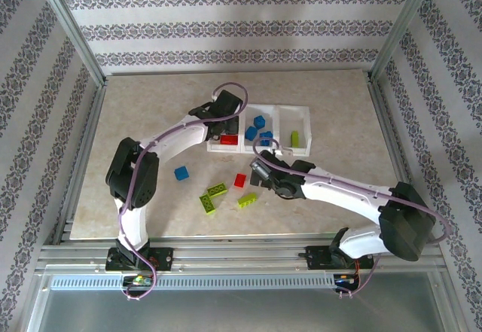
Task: Sort the legos into containers by color
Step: Place the lego in the container, then pick up the lego from the bottom-center of the table.
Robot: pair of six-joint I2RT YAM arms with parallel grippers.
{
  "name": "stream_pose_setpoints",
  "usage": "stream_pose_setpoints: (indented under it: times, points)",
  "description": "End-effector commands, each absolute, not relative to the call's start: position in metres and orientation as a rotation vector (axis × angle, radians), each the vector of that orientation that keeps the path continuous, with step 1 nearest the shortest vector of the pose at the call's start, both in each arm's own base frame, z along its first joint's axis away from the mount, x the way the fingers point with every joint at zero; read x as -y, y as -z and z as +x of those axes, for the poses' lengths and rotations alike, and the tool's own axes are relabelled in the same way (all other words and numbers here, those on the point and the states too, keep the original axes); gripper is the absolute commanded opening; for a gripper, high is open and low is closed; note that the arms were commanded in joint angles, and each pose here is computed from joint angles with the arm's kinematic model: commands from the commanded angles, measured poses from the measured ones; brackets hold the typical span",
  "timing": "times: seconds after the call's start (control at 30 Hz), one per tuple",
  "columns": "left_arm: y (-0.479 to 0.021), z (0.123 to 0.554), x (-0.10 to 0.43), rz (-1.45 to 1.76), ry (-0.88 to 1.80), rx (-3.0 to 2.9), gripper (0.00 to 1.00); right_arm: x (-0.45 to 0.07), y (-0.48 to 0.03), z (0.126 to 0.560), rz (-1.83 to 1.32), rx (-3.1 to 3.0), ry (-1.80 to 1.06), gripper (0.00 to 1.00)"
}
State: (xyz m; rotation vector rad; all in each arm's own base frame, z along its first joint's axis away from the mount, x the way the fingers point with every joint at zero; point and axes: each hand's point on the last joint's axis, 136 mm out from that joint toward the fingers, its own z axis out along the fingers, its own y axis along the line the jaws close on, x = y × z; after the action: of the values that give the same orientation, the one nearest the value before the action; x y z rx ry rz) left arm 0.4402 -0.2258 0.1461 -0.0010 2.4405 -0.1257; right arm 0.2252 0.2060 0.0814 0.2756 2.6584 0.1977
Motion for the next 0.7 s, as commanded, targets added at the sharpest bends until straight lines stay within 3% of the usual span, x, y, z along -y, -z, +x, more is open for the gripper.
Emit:
stream_pose_setpoints:
  times: [0.0,0.13,0.37,0.67]
  points:
    - [-0.161,0.434,0.212,-0.016,0.093,-2.412,0.61,-0.210,-0.072,0.213,0.291,-2.706,-0.198,0.98]
    - [-0.169,0.428,0.202,-0.051,0.099,-2.397,0.69,-0.223,-0.070,0.205,0.264,-2.736,-0.224,0.98]
    - [-0.185,0.416,0.175,-0.145,0.093,-2.346,1.00,-0.241,-0.059,0.194,0.243,-2.793,-0.246,0.98]
    - [-0.194,0.390,0.133,-0.272,0.069,-2.277,1.00,-0.259,-0.044,0.185,0.206,-2.858,-0.268,0.95]
